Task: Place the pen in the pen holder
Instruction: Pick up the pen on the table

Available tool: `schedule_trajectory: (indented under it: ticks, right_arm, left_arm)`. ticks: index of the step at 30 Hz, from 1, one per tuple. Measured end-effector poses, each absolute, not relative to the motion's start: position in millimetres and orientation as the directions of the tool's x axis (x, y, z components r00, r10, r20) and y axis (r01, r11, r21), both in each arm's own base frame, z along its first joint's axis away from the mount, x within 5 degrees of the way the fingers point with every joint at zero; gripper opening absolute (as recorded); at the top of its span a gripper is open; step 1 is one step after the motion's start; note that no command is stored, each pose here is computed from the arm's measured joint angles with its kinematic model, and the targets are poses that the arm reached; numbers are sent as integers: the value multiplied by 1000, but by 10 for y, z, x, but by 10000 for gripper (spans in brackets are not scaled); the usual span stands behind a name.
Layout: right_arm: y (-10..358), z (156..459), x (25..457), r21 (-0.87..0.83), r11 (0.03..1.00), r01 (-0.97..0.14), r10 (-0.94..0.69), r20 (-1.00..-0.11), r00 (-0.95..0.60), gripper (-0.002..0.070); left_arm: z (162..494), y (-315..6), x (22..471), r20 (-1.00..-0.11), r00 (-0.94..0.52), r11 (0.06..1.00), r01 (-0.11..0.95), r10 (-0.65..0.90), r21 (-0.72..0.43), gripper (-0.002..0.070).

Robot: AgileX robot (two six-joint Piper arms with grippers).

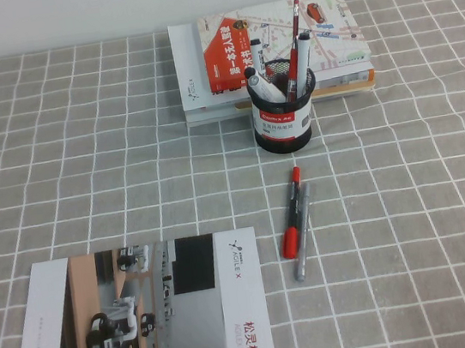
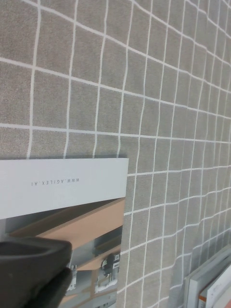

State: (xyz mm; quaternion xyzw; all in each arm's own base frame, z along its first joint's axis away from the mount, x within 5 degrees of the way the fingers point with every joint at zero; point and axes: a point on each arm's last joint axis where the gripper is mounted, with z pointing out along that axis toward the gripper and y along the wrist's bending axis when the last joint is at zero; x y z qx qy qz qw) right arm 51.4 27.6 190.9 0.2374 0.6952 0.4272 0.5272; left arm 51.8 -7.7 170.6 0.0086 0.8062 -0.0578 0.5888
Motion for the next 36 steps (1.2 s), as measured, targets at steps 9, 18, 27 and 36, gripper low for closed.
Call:
schedule_trajectory:
  ticks: [9,18,27,36]
  right_arm:
    - [394,2380,571,622,758,-196,466,-727,-505,-13]
    - [537,3056,1137,457,855,-245,83,-586,-806,-13]
    - [655,3222,1701,327,909,-258,-109,-409,-906,-12]
    - [1276,3017,2048,-110,946,-306,-324,-239,-915,-13]
  left_arm:
    - [1706,-77,518,-950,-306,993,82,-54,-83,-4]
    - [1706,-77,518,-950,-306,993,82,-54,-83,-4]
    - [1706,-77,518,-950,-306,993,82,-54,-83,-4]
    - [1706,-77,518,-950,-306,993,82,-54,-83,-4]
